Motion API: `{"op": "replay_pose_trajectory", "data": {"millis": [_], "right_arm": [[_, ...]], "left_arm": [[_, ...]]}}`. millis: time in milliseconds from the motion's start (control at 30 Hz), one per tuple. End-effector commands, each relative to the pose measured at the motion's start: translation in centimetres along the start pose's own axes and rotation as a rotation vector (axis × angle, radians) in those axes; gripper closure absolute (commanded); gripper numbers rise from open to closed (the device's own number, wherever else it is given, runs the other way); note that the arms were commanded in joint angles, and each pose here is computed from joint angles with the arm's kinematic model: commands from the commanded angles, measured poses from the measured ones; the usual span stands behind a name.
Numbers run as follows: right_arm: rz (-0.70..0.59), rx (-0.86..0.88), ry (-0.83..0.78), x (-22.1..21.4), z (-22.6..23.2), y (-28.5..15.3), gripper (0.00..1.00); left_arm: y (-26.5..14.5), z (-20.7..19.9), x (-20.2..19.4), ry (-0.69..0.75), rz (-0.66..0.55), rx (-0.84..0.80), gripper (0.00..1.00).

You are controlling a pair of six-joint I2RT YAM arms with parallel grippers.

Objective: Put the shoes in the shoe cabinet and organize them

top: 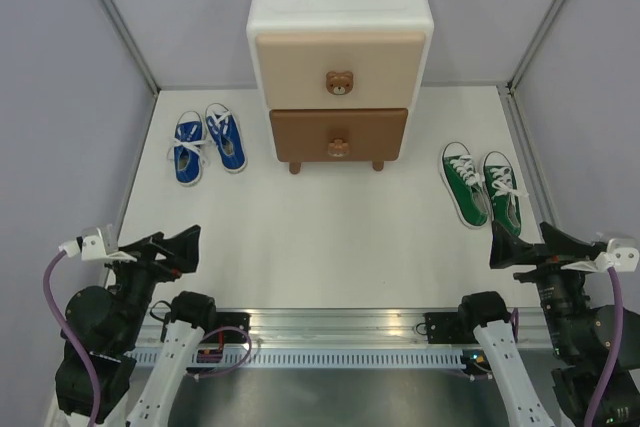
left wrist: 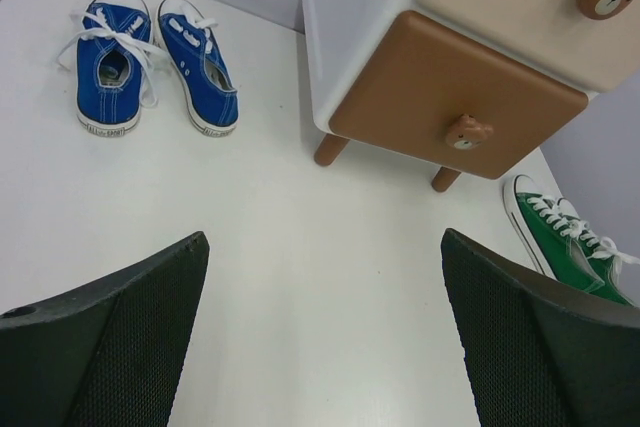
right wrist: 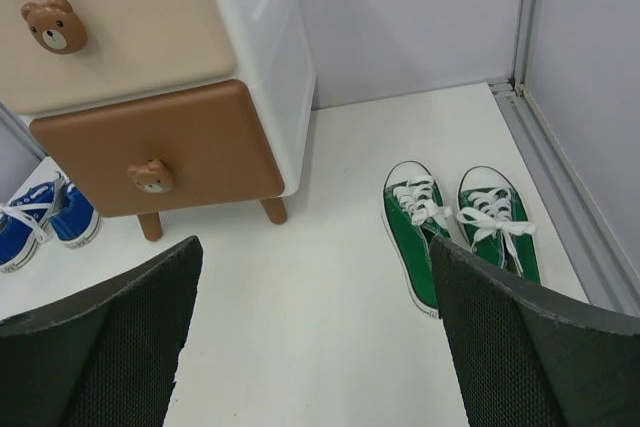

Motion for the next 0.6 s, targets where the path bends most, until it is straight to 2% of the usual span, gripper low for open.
{"op": "replay_pose_trajectory", "data": {"millis": [0, 133, 300, 367, 500, 533, 567], "right_arm": [[-0.010, -0.016, 0.009, 0.2, -0.1, 1.1, 0.02], [0.003, -0.028, 0.012, 0.1, 0.0, 2.4, 0.02], [0.159, 0.111, -0.011, -2.8, 2.1, 6.1, 0.02], [0.214, 0.119, 0.013, -4.2, 2.3, 7.9, 0.02], [0.235, 0.139, 0.039, -4.4, 3.3, 11.4, 0.02], [0.318, 0.081, 0.050, -5.9, 2.8, 14.6, 0.02], [0.317, 0.081, 0.050, -5.9, 2.8, 14.7, 0.02]], "left_arm": [[0.9, -0.1, -0.2, 0.026, 0.029, -0.001, 0.00], [1.5, -0.2, 0.1, 0.031, 0.031, -0.002, 0.00], [3.7, -1.0, -0.4, 0.025, 0.083, -0.027, 0.00], [4.7, -1.2, -0.7, 0.024, 0.109, -0.028, 0.00], [7.8, -1.4, -1.1, 0.080, 0.166, -0.023, 0.00], [9.2, -1.5, -1.4, 0.111, 0.208, -0.021, 0.00], [9.2, -1.5, -1.4, 0.111, 0.207, -0.021, 0.00]]}}
Point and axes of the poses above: each gripper's point midway between its finger pads, its own y axis out along the fingers, its own z axis along the line the jaws close on, x = y × z, the point moved 3 cm from there along -y, back along the fingers, and after that the axes turned 12 degrees about y, right-handed, at the moved point
